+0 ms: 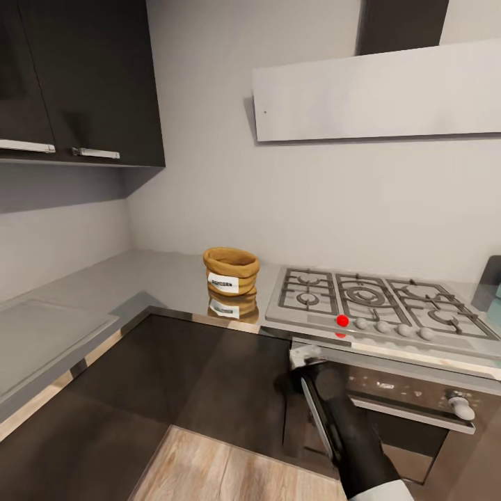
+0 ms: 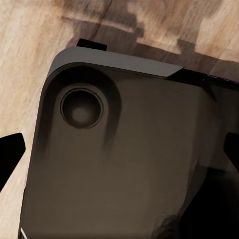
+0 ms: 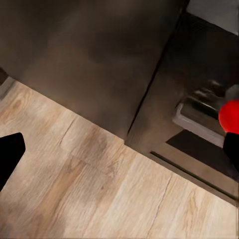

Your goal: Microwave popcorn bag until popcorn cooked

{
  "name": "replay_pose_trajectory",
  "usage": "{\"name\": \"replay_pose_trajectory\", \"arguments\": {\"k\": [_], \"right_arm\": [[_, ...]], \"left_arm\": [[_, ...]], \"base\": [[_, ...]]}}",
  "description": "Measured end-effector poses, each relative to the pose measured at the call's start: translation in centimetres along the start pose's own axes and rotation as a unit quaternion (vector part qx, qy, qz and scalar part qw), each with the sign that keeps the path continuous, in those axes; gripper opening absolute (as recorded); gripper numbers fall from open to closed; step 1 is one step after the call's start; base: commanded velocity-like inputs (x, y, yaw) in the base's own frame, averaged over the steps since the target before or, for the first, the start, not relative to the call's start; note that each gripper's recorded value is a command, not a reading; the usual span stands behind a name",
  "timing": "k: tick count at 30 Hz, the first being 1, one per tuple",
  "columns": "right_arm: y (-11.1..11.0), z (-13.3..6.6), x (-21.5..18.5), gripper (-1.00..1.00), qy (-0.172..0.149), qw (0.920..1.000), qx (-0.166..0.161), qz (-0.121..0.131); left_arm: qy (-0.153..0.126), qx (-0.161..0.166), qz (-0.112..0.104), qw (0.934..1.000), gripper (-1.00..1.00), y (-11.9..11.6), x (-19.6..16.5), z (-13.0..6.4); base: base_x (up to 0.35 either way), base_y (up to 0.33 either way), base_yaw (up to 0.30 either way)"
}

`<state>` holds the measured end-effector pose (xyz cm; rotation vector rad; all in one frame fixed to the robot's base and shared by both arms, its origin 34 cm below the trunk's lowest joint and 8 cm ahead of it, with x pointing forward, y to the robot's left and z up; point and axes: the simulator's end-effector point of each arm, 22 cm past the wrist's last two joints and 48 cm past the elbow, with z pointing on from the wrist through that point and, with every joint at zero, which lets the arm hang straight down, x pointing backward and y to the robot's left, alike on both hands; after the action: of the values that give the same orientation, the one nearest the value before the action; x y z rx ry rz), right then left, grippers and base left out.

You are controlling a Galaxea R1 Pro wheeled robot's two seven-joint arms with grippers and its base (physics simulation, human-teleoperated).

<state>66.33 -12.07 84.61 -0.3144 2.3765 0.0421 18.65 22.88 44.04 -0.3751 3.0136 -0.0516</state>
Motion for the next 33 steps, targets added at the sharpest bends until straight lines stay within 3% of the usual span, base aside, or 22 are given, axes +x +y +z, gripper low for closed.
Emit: {"name": "replay_pose_trajectory", "arguments": {"k": [5,13,15,19,22,29,33], "right_arm": [[-0.8,-1.2,-4.6,1.00,-0.036,0.9993,0.006,-0.003],[0.2,-1.4,-5.4,1.00,-0.043,0.9988,-0.018,0.010],[-0.1,-2.4,-6.6,1.00,-0.062,0.9979,-0.015,0.010],[-2.0,-6.6,-16.1,1.00,-0.144,0.9896,0.006,0.001],[-2.9,-8.6,-20.9,1.00,-0.173,0.9848,0.015,-0.005],[-6.4,-9.9,-29.5,1.00,-0.157,0.9871,0.030,0.009],[-7.5,-13.5,-35.4,1.00,-0.167,0.9852,0.040,0.002]], "left_arm": [[0.000,0.000,0.000,1.0000,1.00,0.0,0.0,0.0],[0.000,0.001,0.000,1.0000,1.00,-0.1,0.0,0.0],[0.000,0.001,0.001,1.0000,1.00,-0.1,0.0,0.0],[0.000,0.001,0.001,1.0000,1.00,-0.1,0.0,0.0],[0.000,0.001,0.001,1.0000,1.00,0.0,0.0,0.0],[0.000,0.000,0.001,1.0000,1.00,0.0,0.0,0.0],[0.000,0.001,0.002,1.0000,1.00,-0.1,0.0,0.0]], "base": [[0.000,0.000,0.000],[-0.204,0.000,0.000],[-0.033,0.000,0.000],[-0.003,0.000,0.000],[0.000,0.000,0.000],[0.000,0.000,0.000],[0.000,0.000,0.000]]}}
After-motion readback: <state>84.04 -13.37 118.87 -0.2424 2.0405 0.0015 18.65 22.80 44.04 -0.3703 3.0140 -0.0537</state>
